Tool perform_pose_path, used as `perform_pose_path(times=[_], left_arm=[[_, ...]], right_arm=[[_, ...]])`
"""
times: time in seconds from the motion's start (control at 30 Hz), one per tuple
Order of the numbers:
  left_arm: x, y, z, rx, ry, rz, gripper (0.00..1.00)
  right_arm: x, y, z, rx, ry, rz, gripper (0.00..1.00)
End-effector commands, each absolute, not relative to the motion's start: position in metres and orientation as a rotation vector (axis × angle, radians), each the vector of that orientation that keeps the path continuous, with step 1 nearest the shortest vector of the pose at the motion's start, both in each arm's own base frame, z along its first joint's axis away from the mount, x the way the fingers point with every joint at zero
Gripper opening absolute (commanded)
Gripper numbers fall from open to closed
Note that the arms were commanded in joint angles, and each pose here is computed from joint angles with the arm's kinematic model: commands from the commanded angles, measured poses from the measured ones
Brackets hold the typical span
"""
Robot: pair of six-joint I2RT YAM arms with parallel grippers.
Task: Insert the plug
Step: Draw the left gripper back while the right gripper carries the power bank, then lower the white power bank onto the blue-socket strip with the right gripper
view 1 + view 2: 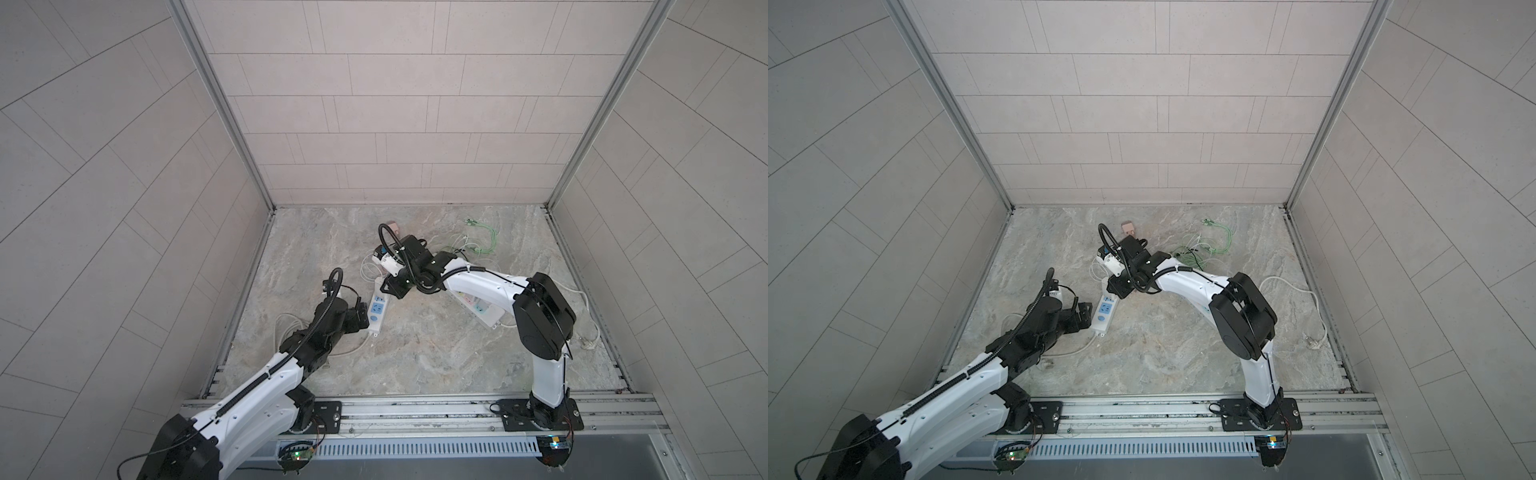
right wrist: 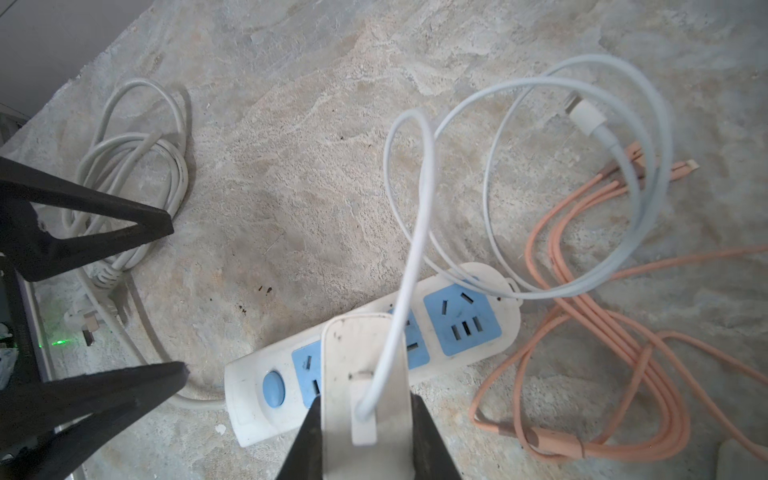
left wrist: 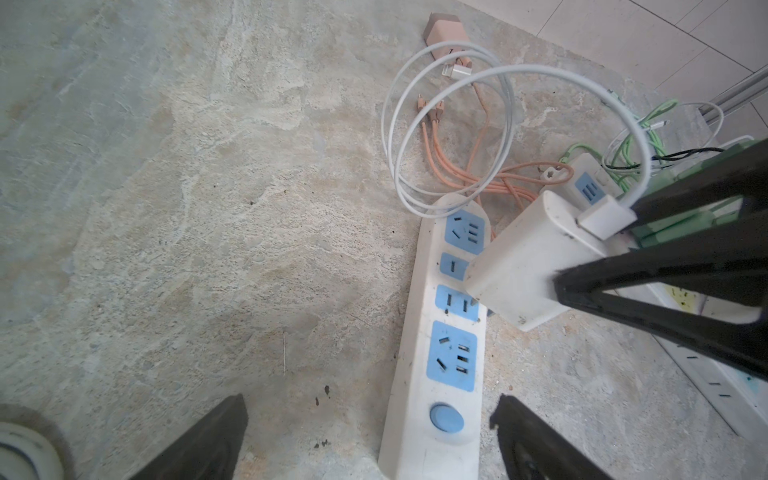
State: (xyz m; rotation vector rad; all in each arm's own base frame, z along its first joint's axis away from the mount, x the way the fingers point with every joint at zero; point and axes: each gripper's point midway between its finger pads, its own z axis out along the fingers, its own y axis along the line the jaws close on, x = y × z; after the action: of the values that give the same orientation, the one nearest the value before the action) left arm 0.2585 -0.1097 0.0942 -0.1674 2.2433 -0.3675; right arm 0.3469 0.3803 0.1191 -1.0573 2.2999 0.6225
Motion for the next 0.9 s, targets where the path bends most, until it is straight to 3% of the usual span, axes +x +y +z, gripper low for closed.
perform_pose_path(times=[0.0, 0.87], left_arm=[[0.259, -0.11, 0.105, -0.174, 2.215, -0.393, 1.0], [0.252, -0.1, 0.113, -0.158, 2.154, -0.375, 1.0]], right_arm=[[0.355, 0.385, 0.125, -1.151, 2.214, 0.619, 0.02], [0.368, 0.39, 0.108, -1.295, 2.155, 0.572, 0.0]])
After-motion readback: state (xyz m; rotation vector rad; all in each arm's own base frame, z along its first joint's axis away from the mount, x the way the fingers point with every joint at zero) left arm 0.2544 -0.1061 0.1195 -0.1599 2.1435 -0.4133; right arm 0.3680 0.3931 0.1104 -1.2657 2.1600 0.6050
